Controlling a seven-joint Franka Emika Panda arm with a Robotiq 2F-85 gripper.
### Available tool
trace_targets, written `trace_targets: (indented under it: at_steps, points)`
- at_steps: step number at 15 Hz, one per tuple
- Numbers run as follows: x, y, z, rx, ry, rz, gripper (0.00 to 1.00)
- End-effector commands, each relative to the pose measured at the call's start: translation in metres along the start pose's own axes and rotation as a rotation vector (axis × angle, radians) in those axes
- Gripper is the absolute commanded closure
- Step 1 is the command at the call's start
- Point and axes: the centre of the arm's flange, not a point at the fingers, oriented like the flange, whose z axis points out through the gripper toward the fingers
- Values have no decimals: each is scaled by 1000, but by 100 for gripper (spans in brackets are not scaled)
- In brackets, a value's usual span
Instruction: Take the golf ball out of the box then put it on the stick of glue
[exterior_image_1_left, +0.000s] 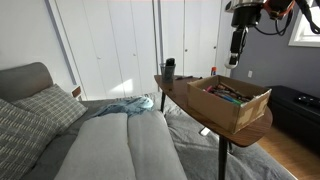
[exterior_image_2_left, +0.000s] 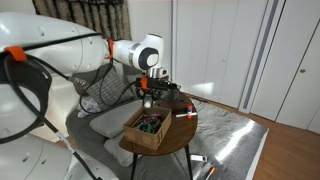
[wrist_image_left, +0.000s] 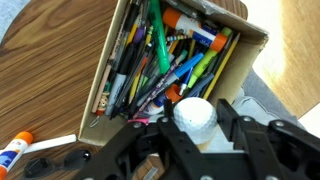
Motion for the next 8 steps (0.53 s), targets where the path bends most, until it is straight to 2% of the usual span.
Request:
trace_targets:
  at_steps: [1, 6, 8]
  points:
    - [-10, 11, -16, -82, 72, 132, 78]
    - [-19, 82, -69, -249, 133, 326, 78]
    - [-23, 120, -94, -216, 165, 400, 78]
